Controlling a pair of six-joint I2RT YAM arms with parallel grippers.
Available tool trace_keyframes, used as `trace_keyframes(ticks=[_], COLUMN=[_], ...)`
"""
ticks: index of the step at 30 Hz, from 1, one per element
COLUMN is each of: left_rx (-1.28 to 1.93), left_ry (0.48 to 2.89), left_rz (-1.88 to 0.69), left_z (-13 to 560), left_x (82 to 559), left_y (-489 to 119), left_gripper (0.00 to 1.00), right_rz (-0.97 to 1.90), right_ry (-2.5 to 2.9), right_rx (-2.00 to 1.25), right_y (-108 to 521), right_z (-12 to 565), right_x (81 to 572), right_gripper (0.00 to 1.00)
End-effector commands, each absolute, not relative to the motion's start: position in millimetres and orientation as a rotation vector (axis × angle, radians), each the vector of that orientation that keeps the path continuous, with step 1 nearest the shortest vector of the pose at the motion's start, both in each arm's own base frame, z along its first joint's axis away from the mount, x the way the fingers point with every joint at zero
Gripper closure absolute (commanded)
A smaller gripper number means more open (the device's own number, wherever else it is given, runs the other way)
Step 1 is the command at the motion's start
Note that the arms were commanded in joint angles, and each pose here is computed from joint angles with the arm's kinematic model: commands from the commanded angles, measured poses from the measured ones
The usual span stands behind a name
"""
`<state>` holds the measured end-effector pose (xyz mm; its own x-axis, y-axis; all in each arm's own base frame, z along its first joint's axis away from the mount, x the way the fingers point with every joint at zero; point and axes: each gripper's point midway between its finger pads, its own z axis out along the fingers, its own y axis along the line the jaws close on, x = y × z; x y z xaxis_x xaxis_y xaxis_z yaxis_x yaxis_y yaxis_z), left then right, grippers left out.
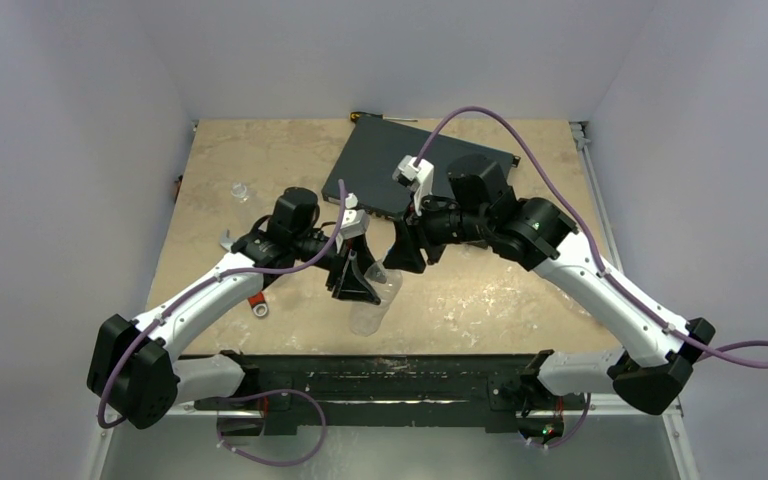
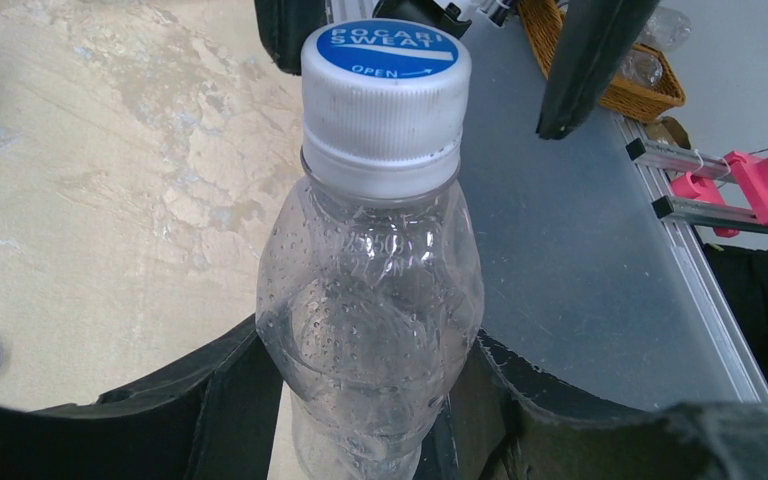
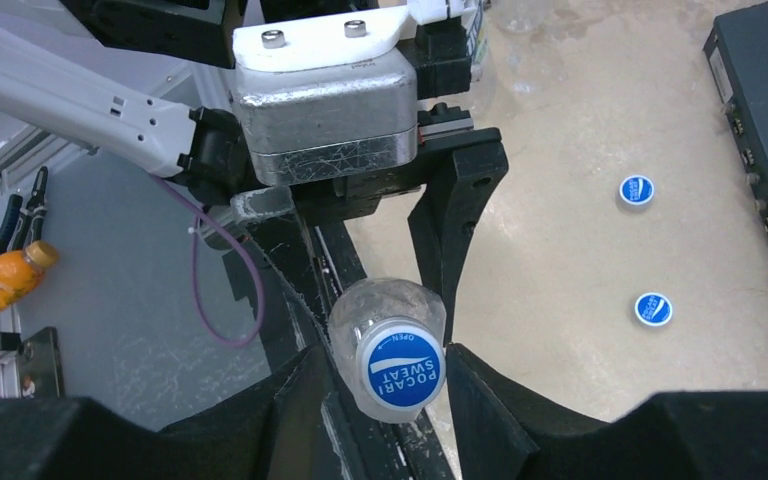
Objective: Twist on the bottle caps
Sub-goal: Screw the bottle cap onto the plastic bottle.
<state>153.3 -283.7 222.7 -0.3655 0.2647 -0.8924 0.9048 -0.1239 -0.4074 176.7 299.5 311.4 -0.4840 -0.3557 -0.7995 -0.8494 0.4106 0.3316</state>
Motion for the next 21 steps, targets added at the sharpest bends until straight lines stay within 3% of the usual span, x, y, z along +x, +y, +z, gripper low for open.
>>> trace_keyframes(ticks=[1,13,21], left_rx=[1.352,1.352,1.352], left_ry=[1.49,1.488,1.487], left_rz=[-1.503,-1.5,-1.504], left_z=[242,243,244], left_x=[155,158,158], left_y=[-285,-286,-287], left_gripper=[1.0,1.0,1.0], right_rz=[1.051,1.046,1.036], right_ry=[1.945,2.011,2.027], right_rx=[-1.024,-1.038,-1.028], right_y=[304,301,301], right_z=[338,324,320], right_x=[171,167,170], right_gripper=[0.52,0.58,0.54])
